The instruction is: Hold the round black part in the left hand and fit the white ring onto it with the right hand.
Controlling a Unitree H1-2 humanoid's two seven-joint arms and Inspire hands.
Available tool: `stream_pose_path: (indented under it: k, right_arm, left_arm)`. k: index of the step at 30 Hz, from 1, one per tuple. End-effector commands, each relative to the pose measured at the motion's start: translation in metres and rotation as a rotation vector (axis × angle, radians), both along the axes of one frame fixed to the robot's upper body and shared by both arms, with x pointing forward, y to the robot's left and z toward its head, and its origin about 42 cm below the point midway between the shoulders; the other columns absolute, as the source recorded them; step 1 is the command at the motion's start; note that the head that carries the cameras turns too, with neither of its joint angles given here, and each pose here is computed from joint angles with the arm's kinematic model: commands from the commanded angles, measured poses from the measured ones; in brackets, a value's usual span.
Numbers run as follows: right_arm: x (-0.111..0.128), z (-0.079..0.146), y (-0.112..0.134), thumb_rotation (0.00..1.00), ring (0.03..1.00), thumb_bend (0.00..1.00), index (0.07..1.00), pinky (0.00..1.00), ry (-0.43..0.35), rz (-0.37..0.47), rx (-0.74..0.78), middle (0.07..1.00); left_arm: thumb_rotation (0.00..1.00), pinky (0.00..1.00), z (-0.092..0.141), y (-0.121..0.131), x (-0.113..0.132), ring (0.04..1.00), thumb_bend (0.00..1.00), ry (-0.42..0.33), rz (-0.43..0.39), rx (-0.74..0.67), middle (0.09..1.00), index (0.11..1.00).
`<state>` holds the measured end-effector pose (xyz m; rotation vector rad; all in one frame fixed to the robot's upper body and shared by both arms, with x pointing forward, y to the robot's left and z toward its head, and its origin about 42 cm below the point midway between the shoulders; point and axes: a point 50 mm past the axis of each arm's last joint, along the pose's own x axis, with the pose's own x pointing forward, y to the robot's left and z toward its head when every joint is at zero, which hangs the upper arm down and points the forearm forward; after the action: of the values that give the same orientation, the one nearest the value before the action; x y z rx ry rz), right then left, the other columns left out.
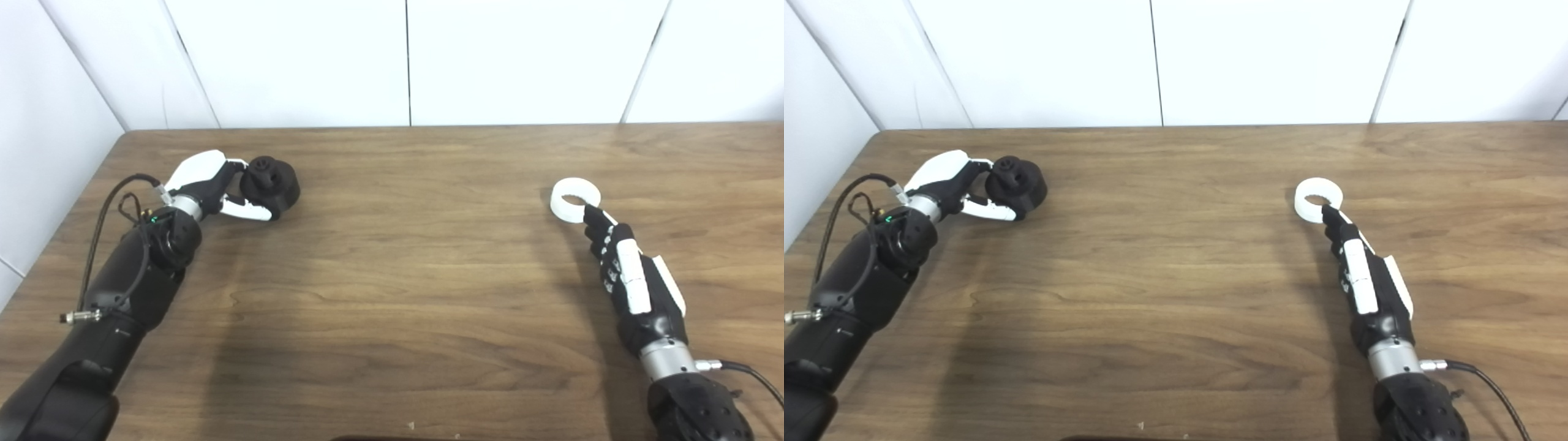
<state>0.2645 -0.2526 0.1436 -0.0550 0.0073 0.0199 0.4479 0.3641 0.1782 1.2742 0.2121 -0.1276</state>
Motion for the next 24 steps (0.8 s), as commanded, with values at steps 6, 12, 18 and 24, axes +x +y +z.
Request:
stream_pose_path:
  k: [6, 12, 18, 24]
  right_arm:
    - [-0.0026, 0.0081, -0.0004, 1.00, 0.962, 0.58, 0.902, 1.00, -0.055, 0.017, 0.002, 0.936]
    - [-0.0029, 0.0084, -0.0002, 1.00, 0.957, 0.59, 0.897, 1.00, -0.045, 0.013, -0.004, 0.932]
    - [-0.0026, 0.0092, -0.0003, 1.00, 0.960, 0.60, 0.898, 1.00, -0.042, 0.015, -0.012, 0.933]
    - [-0.0019, 0.0106, -0.0002, 1.00, 0.965, 0.60, 0.901, 1.00, -0.044, 0.023, -0.007, 0.936]
  left_arm:
    - [0.35, 0.82, 0.0339, 0.0058, 0.0143, 0.943, 0.77, -0.126, -0.008, 0.006, 0.868, 0.664]
    - [0.36, 0.80, 0.0311, 0.0073, 0.0131, 0.936, 0.75, -0.137, -0.006, -0.001, 0.867, 0.640]
    - [0.36, 0.80, 0.0296, 0.0071, 0.0113, 0.932, 0.74, -0.148, -0.005, -0.016, 0.862, 0.634]
    - [0.36, 0.80, 0.0281, 0.0052, 0.0078, 0.935, 0.75, -0.146, -0.011, -0.033, 0.866, 0.632]
